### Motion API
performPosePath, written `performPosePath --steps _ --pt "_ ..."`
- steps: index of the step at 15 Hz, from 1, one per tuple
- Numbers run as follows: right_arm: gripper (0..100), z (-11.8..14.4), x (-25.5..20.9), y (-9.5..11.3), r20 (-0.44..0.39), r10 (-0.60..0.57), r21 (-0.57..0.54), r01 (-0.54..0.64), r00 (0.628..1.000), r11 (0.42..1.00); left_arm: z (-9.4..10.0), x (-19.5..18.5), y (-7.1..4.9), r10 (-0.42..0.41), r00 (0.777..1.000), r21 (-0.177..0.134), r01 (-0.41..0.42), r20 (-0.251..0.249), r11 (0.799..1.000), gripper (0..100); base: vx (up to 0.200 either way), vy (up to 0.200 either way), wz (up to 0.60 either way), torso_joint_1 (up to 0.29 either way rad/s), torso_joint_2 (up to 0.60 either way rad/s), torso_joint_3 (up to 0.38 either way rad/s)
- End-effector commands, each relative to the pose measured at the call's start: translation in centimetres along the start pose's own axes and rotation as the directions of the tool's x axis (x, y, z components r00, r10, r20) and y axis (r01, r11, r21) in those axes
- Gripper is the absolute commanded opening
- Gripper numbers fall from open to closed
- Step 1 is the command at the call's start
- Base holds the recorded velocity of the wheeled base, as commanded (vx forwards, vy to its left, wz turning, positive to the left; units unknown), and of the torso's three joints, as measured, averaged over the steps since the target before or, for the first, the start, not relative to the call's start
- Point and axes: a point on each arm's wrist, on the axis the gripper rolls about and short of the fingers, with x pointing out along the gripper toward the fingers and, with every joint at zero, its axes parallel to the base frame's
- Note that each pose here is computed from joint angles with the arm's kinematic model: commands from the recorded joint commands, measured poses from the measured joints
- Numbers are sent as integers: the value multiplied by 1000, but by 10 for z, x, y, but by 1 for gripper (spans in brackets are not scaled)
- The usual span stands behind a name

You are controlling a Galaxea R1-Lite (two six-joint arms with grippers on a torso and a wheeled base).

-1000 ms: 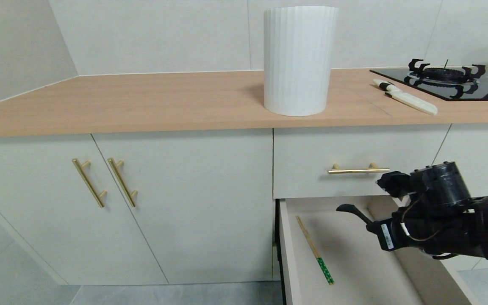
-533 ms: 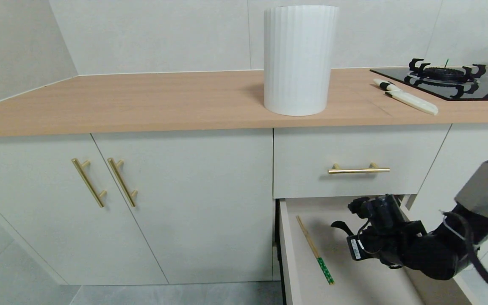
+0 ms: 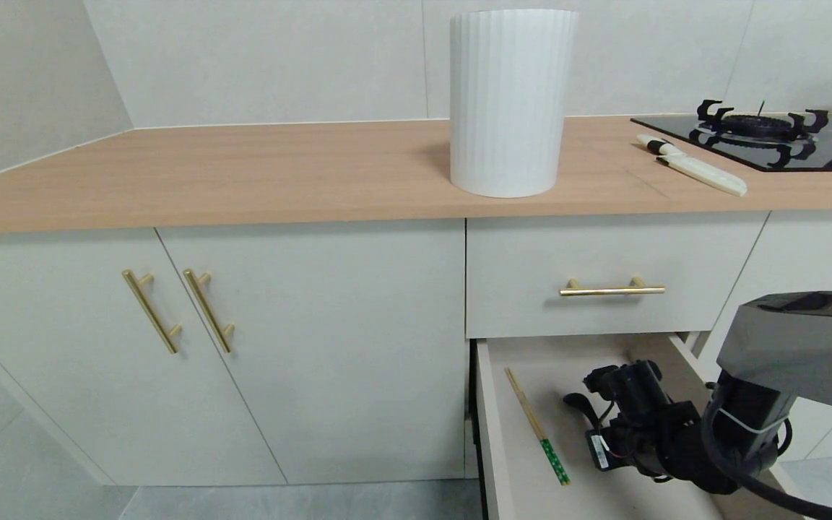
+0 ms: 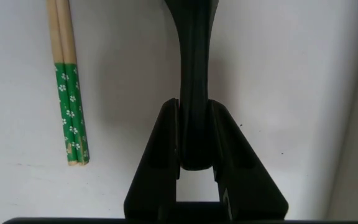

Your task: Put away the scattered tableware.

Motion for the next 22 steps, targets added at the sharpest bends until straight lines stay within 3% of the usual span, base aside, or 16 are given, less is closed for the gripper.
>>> performPosePath --steps 1,8,9,18,22 --pt "0 -1 1 0 -4 0 -1 0 1000 1000 0 0 0 0 1000 0 0 -2 1000 100 0 0 0 0 0 0" --pt "0 -2 2 1 -9 -1 -4 1 1000 1000 0 0 0 0 1000 0 0 -1 1000 100 0 0 0 0 0 0" --pt "100 -3 2 1 -12 -1 -4 1 1000 1000 0 0 0 0 1000 0 0 -2 1000 100 0 0 0 0 0 0" --pt "100 -2 1 0 -7 -8 -1 8 1000 1000 0 0 0 0 1000 0 0 -1 1000 100 0 0 0 0 0 0" --pt "100 15 -31 -6 72 -1 48 -2 997 999 0 0 0 0 1000 0 0 -1 1000 100 0 0 0 0 0 0"
